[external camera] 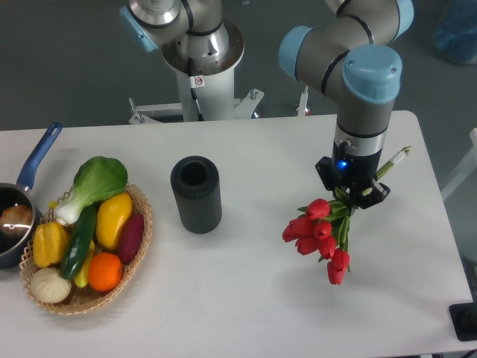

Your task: Insert the flowers into the vase

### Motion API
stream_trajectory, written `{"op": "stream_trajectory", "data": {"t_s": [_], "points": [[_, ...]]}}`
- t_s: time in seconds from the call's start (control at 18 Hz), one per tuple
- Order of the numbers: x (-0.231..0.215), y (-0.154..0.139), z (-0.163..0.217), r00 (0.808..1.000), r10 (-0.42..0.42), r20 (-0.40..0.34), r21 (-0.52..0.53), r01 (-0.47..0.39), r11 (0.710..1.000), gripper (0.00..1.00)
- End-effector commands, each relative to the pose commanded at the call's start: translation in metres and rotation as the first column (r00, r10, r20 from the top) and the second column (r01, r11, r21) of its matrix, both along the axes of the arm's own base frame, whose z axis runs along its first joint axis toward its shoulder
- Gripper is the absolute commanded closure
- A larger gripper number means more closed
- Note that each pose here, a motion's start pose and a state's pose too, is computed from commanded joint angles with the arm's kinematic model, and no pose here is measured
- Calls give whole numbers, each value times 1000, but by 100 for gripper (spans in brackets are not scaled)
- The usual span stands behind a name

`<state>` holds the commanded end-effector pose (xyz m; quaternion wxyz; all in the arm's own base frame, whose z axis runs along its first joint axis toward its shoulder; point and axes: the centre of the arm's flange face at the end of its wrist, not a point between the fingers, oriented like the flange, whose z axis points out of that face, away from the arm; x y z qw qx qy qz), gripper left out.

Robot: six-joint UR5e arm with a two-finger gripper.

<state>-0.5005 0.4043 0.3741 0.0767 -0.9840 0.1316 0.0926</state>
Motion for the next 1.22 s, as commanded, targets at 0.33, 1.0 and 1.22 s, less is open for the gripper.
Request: {"op": "stream_trajectory", "data": {"t_s": [0.33,1.0,1.22], "points": [[5,-1,10,1000,-3,10,3,3,1000,100],[71,11,84,990,-24,140,367,-29,930,100],[100,4,103,967,25,253,473,-146,869,100]]}}
